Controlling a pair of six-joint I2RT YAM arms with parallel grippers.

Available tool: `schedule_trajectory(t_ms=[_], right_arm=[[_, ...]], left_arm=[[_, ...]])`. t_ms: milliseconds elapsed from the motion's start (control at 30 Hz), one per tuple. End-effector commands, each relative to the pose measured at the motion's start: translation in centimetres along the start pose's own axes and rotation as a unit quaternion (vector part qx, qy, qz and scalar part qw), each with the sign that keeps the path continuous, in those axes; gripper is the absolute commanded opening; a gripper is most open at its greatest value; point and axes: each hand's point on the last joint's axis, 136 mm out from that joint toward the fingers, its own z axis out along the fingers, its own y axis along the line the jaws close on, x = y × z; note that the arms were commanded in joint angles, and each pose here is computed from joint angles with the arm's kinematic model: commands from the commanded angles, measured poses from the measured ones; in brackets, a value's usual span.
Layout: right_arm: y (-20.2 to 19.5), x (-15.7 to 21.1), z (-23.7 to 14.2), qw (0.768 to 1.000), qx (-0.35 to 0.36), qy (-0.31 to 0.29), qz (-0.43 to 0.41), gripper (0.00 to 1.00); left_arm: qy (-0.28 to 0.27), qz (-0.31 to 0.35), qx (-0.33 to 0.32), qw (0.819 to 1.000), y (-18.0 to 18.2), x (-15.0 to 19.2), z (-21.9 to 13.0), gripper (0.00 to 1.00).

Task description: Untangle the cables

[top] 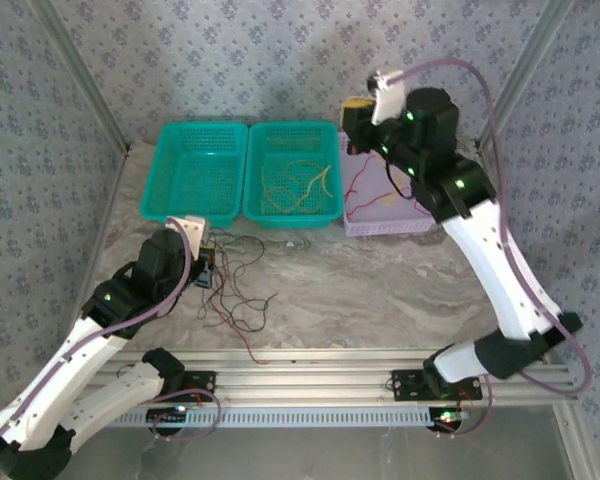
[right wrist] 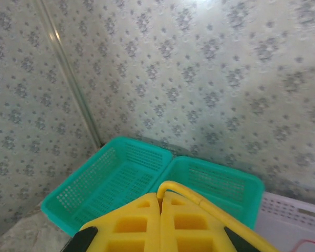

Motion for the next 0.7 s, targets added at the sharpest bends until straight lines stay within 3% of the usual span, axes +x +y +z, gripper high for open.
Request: schedule_trajectory(t_ms=[0,267,433,667], right_arm=[[1.4,0.0,2.5,0.999,-0.04,0.02,0.002,0.0],[0.2,3.7,11.4,0.996,-0.039,0.078,-0.022,0.0],[-2.5,9.7,16.7,0.989,-0.013,0.144,-0.02,0.0],[-4.2,16.8,20.9,0.978,-0.01,0.208,0.004,0.0]], left_arm=[[-0.008,-0.012,0.015,1.0,-0.5,-0.4,0.1,0.0],[-0.004,-0.006,0.006,1.0,-0.1,-0.1,0.3,0.0],[-0.001,-0.002,0.004,1.0,0.0,0.1,0.2,0.0],[0.005,0.005,0.001,1.0,0.1,0.6,0.4,0.0]])
